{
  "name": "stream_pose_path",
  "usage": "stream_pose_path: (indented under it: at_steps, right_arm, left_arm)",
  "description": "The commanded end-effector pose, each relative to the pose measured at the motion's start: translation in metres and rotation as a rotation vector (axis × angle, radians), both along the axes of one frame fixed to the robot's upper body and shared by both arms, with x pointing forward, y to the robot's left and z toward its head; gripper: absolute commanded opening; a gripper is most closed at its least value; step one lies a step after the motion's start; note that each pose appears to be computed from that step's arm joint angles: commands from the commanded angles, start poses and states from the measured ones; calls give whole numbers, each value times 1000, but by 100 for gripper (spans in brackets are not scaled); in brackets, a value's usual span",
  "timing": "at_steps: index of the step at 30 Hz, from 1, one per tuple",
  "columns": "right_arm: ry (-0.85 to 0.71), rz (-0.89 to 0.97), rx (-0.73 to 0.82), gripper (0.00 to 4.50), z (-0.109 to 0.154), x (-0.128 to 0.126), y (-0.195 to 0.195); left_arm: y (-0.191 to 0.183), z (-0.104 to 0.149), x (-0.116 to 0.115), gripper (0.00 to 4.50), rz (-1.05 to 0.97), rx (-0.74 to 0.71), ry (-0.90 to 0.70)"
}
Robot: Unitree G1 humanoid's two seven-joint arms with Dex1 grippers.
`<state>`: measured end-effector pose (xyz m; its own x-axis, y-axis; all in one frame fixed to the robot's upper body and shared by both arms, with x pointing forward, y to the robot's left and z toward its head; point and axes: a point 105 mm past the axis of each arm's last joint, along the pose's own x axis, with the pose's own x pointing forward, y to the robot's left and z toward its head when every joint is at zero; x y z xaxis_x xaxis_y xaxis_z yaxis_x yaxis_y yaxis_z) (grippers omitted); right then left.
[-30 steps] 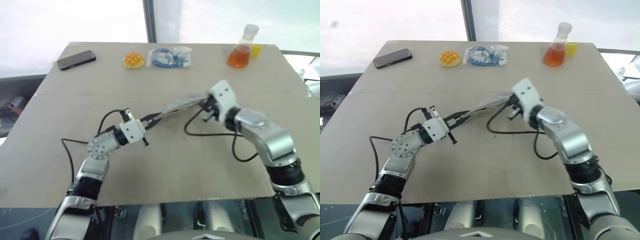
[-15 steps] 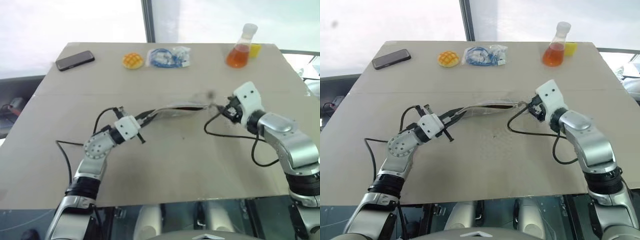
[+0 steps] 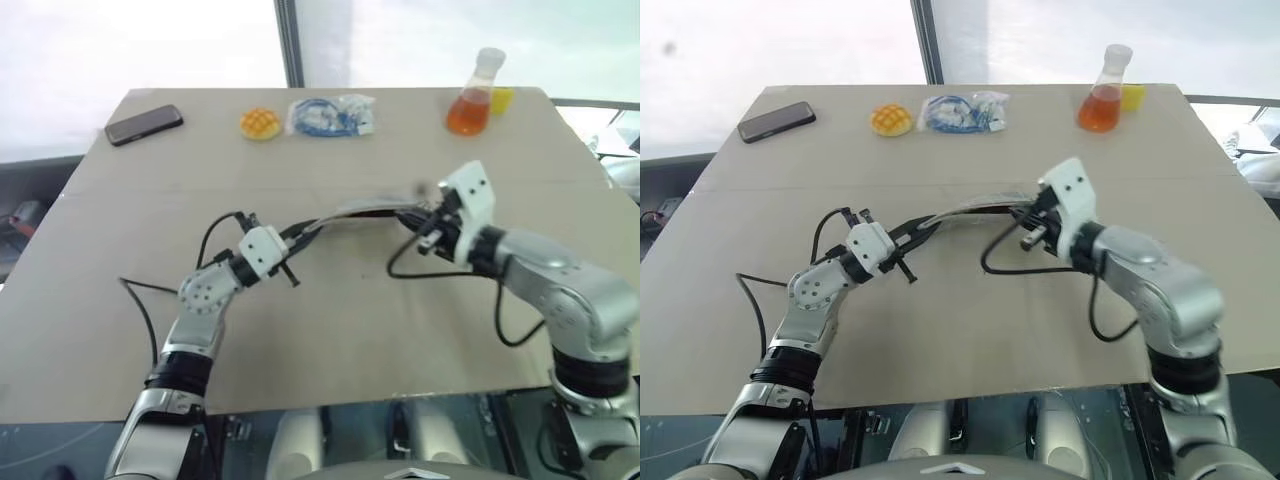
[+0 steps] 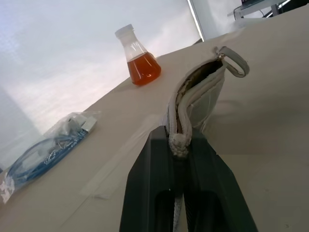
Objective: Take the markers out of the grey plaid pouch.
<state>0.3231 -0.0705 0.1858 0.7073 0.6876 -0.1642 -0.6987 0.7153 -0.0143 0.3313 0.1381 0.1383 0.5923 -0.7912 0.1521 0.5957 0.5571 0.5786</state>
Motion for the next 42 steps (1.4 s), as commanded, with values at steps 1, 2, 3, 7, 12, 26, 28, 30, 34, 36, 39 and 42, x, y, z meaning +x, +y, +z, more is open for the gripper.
stream_pose_path:
  at_steps: [1,2,3,7,12,26,28,30,34,36,39,42]
  right_arm:
    - [-23,-17,6,6,1,12,5]
    - [-8,-7,4,6,-4,15,9]
    - [7,8,-5,6,-10,16,13]
    - [29,40,-36,6,-22,21,23]
    - [41,101,-133,6,-45,18,36]
    - [-178,201,-555,57,-30,9,11]
    - [-215,186,-559,137,-26,14,14]
    - [-221,197,-513,223,-18,11,19]
    - [-105,373,-313,269,-5,-31,25]
    - [-80,372,-230,269,1,-38,21]
    - [-52,289,-139,185,6,-31,12]
    - [-43,191,-57,45,12,-16,7]
  left_arm:
    - [-2,13,-1,0,-17,-25,-39]
    - [-2,13,-2,0,-19,-25,-38]
    - [-3,14,-2,0,-20,-28,-36]
    - [-5,15,-4,0,-23,-40,-35]
    - [-12,17,-10,0,-55,-76,-17]
    - [-25,-3,-20,0,-287,-352,622]
    - [-24,-6,-20,0,-293,-345,639]
    - [-23,-6,-20,0,-290,-325,628]
    - [-21,-2,-14,0,-271,-322,601]
    - [-20,1,-11,0,-263,-325,585]
    - [-19,5,-10,0,-261,-331,572]
    - [-21,8,-13,0,-273,-338,568]
